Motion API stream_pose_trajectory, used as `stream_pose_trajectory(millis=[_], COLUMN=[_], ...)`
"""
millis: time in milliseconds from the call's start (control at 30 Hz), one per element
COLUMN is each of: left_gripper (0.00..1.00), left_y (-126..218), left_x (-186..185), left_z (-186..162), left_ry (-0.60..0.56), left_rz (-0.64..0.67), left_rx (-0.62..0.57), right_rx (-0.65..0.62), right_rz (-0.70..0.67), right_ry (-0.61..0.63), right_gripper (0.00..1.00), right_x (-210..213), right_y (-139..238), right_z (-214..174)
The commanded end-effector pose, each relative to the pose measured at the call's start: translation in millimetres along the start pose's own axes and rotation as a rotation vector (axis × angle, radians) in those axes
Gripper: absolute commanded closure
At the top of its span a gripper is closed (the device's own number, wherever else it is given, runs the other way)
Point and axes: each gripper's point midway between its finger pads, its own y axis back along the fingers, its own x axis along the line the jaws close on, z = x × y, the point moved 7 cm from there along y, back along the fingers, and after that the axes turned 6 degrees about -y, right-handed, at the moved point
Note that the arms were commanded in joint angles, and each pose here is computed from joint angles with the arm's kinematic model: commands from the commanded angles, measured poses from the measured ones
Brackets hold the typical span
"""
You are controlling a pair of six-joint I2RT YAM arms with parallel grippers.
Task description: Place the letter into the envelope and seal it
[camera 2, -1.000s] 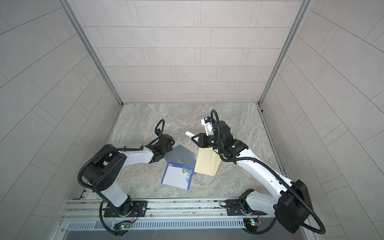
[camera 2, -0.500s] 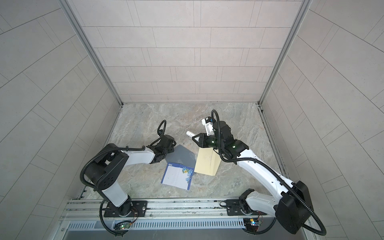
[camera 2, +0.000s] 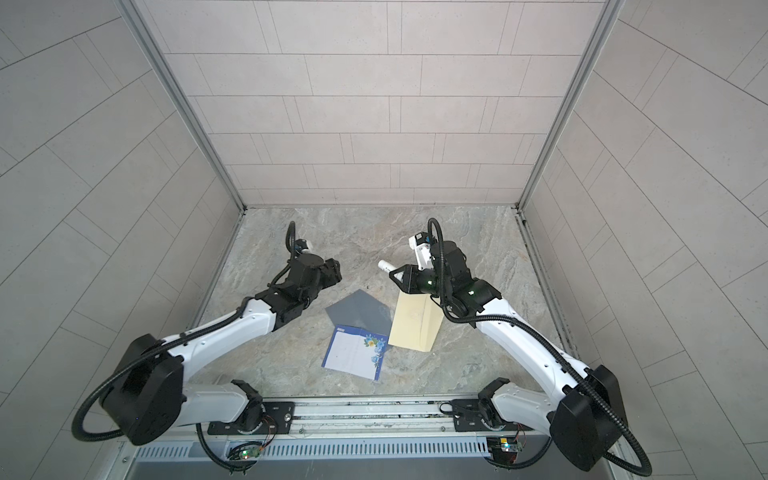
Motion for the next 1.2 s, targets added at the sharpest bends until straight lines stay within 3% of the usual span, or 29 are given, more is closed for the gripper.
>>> stream_pose_trajectory(millis=[0, 200, 400, 533, 967, 1133, 1167], left_gripper=[0.27, 0.12, 0.03, 0.04, 0.32, 0.51, 0.58], left_y=[13.4, 24.3, 19.7, 12.2, 10.6, 12.0, 11.7], left_x=[-25.5, -75.7, -91.8, -93.2, -96.0, -95.8, -94.9], left_z=[2.2, 6.8, 8.4, 4.3, 10.1, 16.7, 17.4], left_ry=[0.04, 0.215, 0.342, 0.367, 0.388, 0.401, 0.404], left_rz=[-0.228, -0.712, -0.93, -0.936, -0.923, -0.909, -0.903], left_rx=[0.141, 0.207, 0.193, 0.219, 0.195, 0.158, 0.152], right_rx=[-0.041, -0.069, -0.059, -0.067, -0.17, -0.194, -0.19], right_rz=[0.023, 0.09, 0.124, 0.155, 0.248, 0.258, 0.255], right_ry=[0.023, 0.012, 0.012, 0.017, 0.022, 0.026, 0.024], right_gripper=[1.0, 1.0, 1.0, 1.0, 1.0, 1.0, 1.0], right_x=[4.7, 13.1, 20.5, 28.8, 51.4, 55.1, 54.4], right_y=[5.7, -3.8, -17.4, -24.2, -50.9, -53.5, -54.4], right_z=[7.0, 18.3, 23.2, 27.4, 32.6, 27.9, 26.5])
